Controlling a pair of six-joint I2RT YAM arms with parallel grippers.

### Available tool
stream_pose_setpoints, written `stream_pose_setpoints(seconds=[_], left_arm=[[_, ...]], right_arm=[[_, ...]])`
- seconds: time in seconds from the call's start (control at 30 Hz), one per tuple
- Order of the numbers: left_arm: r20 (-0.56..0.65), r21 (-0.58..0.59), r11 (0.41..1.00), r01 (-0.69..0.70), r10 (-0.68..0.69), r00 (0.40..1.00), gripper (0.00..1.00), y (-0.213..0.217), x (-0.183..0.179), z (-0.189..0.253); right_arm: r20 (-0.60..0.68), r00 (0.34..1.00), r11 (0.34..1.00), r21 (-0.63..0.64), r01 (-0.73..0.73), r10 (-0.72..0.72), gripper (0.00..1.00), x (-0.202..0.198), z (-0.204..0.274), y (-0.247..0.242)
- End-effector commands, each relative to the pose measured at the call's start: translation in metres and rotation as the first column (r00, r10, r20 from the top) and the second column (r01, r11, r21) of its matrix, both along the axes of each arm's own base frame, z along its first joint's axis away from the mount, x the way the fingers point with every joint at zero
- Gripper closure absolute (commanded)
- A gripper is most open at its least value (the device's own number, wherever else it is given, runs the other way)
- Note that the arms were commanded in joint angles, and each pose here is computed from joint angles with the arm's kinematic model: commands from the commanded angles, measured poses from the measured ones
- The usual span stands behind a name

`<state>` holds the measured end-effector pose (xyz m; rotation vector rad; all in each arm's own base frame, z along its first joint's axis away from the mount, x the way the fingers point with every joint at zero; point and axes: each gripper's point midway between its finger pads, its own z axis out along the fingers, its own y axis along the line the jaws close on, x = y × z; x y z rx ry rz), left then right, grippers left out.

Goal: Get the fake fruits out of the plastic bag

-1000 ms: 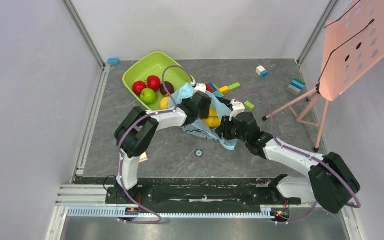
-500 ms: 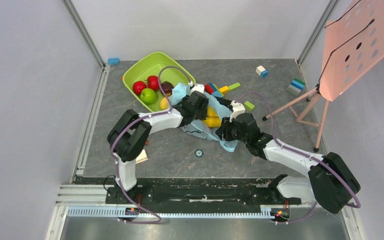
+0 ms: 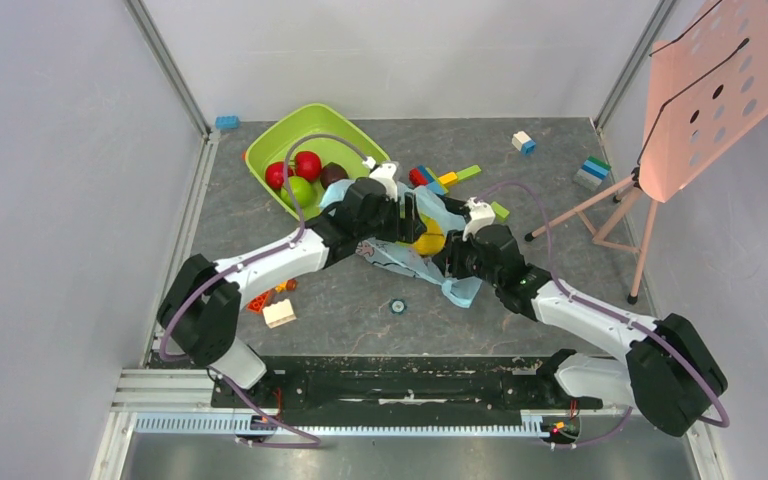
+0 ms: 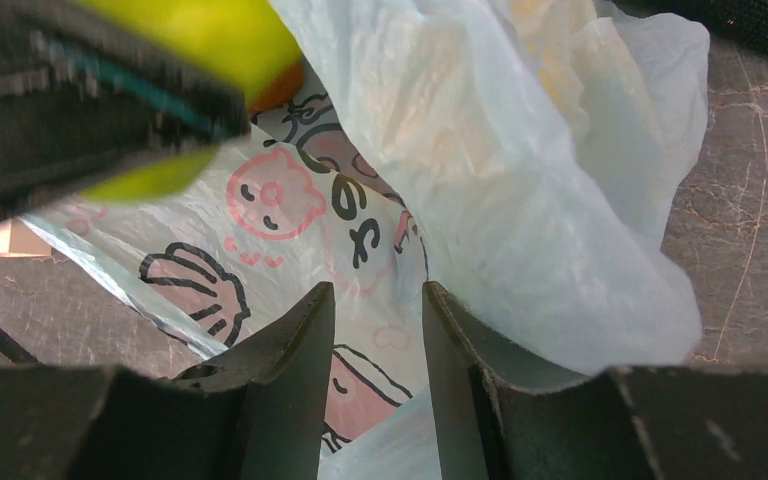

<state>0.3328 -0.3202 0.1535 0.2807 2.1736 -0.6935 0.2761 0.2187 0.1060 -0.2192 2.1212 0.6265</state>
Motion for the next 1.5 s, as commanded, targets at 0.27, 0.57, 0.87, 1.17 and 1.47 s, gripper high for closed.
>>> stream_pose_setpoints(seconds=[0.27, 0.57, 0.87, 1.17, 1.47], left_arm=[[0.024, -0.442, 0.859, 0.257, -0.275, 0.961, 0.34, -0.039, -0.066, 0.103], [0.106, -0.687, 0.666, 0.289, -0.302, 0.947, 0.32, -0.047, -0.081, 0.189], [0.142, -0.856, 0.413, 0.310, -0.390, 0.910, 0.33, -0.060, -0.088, 0.238], [0.027, -0.659, 0.702, 0.271, -0.338, 0.941, 0.34, -0.043, -0.092, 0.163], [-0.062, -0.301, 0.894, 0.332, -0.366, 0.928, 0.31, 0.003, -0.120, 0.116]], right_arm=[[0.073, 0.994, 0.997, 0.012, 0.078, -0.079, 0.58, 0.010, 0.024, -0.013], [0.155, 0.971, 0.983, 0.068, 0.172, -0.181, 0.58, 0.007, 0.042, -0.035], [0.187, 0.973, 0.989, 0.087, 0.118, -0.133, 0.57, 0.002, 0.051, -0.029], [0.253, 0.945, 0.978, 0.088, 0.190, -0.206, 0.55, 0.009, 0.074, -0.044], [0.292, 0.914, 0.960, 0.082, 0.269, -0.281, 0.52, 0.019, 0.094, -0.057]])
